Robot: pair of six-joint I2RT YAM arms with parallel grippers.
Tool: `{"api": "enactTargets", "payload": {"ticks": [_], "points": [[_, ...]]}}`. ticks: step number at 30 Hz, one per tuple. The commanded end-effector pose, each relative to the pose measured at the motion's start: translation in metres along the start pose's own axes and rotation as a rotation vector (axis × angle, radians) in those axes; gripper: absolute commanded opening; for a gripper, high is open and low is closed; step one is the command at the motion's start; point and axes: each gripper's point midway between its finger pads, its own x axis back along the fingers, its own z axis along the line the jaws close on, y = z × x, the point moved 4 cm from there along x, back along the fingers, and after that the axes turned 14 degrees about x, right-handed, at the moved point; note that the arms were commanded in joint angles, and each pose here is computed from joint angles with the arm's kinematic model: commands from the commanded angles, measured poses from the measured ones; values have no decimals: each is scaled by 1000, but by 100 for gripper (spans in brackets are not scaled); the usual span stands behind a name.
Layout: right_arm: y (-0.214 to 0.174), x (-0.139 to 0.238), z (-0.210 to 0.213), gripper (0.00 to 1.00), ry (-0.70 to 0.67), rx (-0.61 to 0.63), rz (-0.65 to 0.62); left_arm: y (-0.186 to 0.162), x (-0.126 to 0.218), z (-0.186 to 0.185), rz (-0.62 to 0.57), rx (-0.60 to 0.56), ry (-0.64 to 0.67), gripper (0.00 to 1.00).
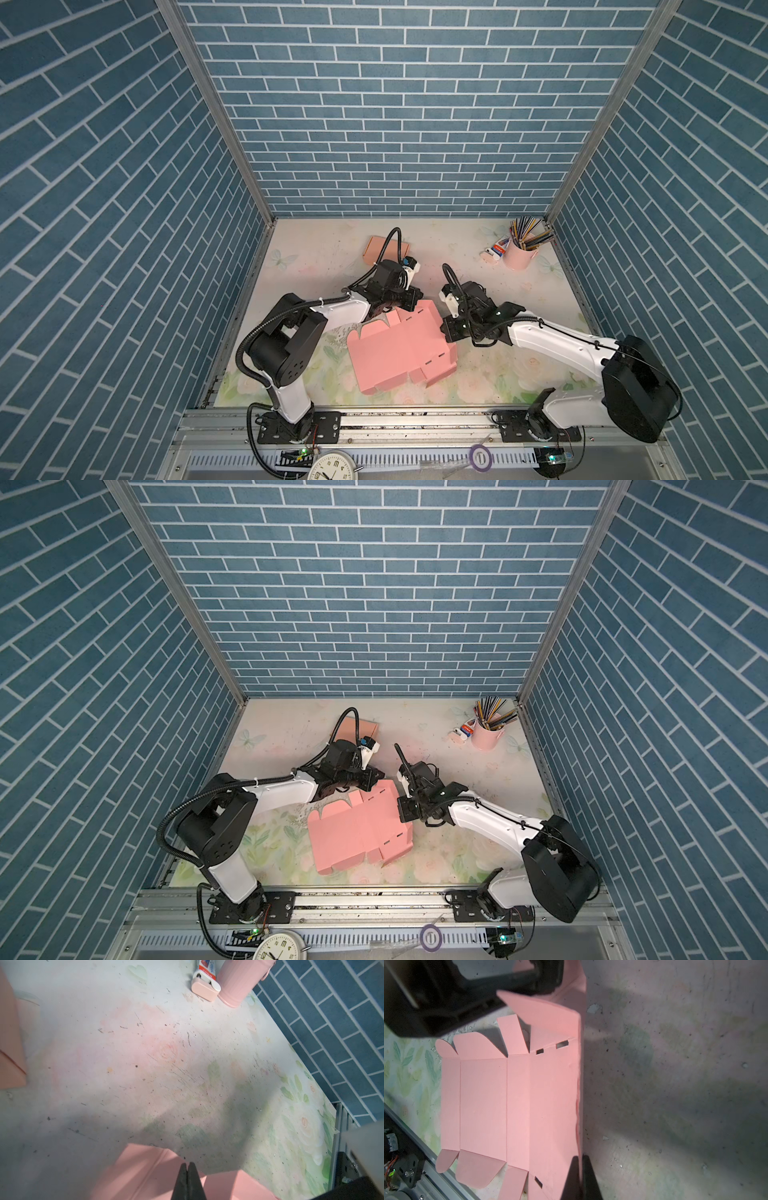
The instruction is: Fold the paper box
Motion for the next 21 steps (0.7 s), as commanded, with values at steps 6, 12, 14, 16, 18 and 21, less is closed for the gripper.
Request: {"api": "enactTargets", "payload": {"ticks": [6, 12, 14, 16, 18, 21], "points": [[8, 9, 2, 0, -41, 54, -17, -15, 8, -5, 33, -17, 18, 0], [6, 6, 3, 0, -60, 63, 3, -24, 11, -10, 40, -14, 3, 0], [7, 6, 4, 0, -60, 64, 3, -26, 10, -13, 43, -12, -10, 0], [7, 5, 4, 0, -65, 69, 6, -29, 10, -17, 47, -8, -26, 0], [7, 6, 4, 0, -74, 72, 11, -30, 12, -20, 42, 0, -49, 0], [5, 6, 4, 0, -94, 80, 23, -34, 14, -18, 45, 5, -47, 0]]}}
